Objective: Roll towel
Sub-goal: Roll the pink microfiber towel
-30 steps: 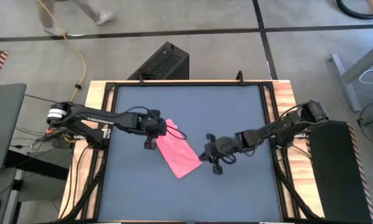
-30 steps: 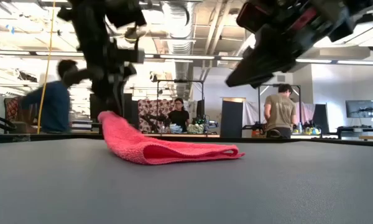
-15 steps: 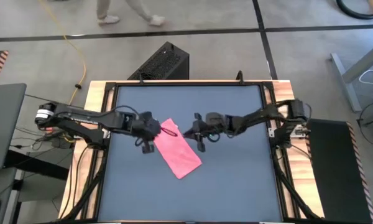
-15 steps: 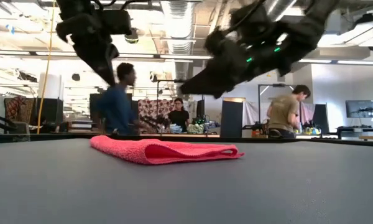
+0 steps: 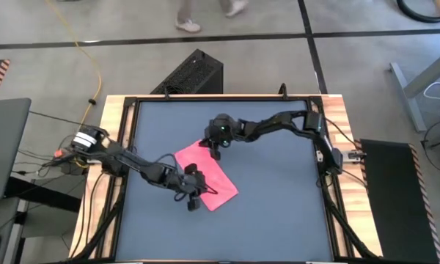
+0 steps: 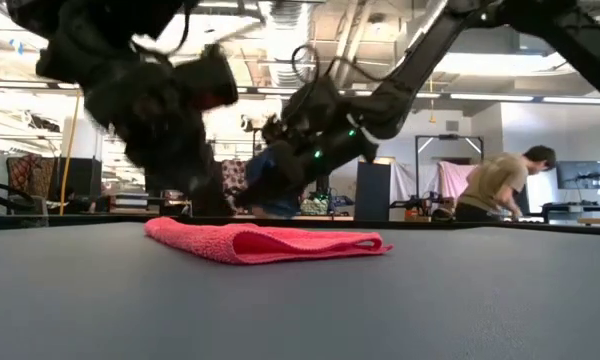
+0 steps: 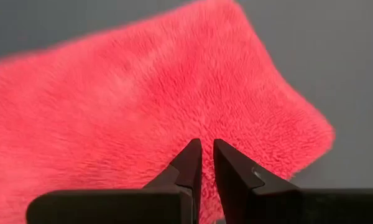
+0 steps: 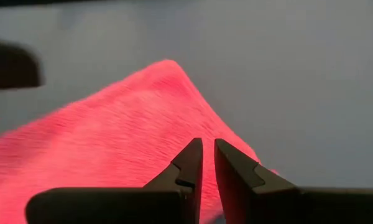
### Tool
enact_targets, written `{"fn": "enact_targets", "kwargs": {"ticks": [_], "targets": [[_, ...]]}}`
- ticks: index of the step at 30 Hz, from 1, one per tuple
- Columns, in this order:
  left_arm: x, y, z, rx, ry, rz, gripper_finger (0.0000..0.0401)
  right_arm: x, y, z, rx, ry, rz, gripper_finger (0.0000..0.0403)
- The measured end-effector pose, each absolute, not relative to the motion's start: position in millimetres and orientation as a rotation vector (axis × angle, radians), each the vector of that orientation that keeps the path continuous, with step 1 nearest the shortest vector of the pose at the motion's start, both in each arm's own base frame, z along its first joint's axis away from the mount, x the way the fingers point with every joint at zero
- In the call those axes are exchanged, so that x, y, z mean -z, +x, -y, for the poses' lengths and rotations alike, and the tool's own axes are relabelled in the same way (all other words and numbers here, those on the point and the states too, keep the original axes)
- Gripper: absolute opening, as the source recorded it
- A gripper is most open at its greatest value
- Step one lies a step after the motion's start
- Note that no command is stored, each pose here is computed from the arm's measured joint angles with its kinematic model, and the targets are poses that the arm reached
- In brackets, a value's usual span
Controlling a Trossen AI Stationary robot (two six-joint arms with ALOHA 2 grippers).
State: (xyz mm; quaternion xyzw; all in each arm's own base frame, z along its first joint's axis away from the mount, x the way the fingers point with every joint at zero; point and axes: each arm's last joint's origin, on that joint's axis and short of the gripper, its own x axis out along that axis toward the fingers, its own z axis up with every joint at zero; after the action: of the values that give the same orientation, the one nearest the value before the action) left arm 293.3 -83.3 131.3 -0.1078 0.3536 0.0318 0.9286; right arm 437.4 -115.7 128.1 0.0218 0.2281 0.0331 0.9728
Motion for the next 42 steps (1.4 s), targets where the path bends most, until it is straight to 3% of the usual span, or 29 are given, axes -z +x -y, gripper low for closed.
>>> {"fn": "enact_targets", "kwargs": {"ticks": [10, 23, 30, 36, 42], "targets": [[-122.0, 294.2, 86.3, -0.047, -0.265, -0.819, 0.0029, -94.1, 443.0, 120.9, -0.009, 0.093, -0.601, 0.0019], [-143.6, 266.8, 86.6, -0.083, -0.143, -0.937, 0.0029, -125.4, 414.3, 83.6, 0.226, -0.022, -0.966, 0.0017], [-172.8, 255.5, 91.1, -0.010, -0.066, -0.853, 0.0029, -149.7, 402.7, 51.2, 0.159, -0.096, -0.945, 0.0043], [-195.2, 245.9, 89.6, 0.034, -0.036, -0.775, 0.0029, -196.1, 399.0, 44.0, 0.158, -0.111, -0.794, 0.0063], [-162.5, 233.1, 95.3, 0.025, -0.112, -0.793, 0.0029, -209.4, 390.9, 40.4, 0.166, -0.069, -0.746, 0.0065]]}}
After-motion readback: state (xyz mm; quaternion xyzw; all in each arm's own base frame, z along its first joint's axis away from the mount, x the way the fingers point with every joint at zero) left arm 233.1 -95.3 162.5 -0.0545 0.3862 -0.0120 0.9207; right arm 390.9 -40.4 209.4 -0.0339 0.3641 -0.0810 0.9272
